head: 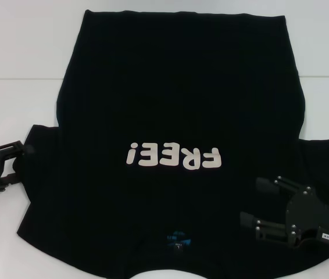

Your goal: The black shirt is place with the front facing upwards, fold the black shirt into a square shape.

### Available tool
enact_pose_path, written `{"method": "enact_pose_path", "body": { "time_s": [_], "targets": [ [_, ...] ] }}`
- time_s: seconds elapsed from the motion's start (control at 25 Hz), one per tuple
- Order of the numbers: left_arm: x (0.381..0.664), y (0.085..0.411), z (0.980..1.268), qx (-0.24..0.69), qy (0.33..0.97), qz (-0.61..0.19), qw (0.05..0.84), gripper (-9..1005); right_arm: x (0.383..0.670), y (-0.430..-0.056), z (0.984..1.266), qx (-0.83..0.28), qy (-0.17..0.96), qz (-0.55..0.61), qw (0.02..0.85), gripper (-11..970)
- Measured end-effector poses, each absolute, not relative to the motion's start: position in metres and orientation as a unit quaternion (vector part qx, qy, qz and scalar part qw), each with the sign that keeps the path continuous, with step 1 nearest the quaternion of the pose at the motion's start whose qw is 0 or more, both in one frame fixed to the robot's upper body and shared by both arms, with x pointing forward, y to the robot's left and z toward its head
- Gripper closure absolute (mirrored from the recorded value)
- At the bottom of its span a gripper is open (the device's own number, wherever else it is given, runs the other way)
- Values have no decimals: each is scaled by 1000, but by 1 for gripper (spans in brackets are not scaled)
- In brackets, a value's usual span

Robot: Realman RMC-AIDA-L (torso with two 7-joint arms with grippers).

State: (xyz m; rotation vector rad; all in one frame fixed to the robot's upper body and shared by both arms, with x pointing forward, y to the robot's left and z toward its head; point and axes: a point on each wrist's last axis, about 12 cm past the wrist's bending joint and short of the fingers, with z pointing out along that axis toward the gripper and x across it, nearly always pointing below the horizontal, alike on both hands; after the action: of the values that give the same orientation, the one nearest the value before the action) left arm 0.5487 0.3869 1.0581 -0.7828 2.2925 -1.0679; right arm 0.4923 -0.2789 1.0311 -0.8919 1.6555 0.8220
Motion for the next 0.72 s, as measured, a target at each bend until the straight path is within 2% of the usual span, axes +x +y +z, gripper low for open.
{"method": "enact_pose_path", "body": {
  "time_s": [0.72],
  "targets": [
    [554, 392, 1057, -289, 845, -364, 265, 136, 492, -278, 1031, -372, 689, 345, 518, 64]
  ]
}}
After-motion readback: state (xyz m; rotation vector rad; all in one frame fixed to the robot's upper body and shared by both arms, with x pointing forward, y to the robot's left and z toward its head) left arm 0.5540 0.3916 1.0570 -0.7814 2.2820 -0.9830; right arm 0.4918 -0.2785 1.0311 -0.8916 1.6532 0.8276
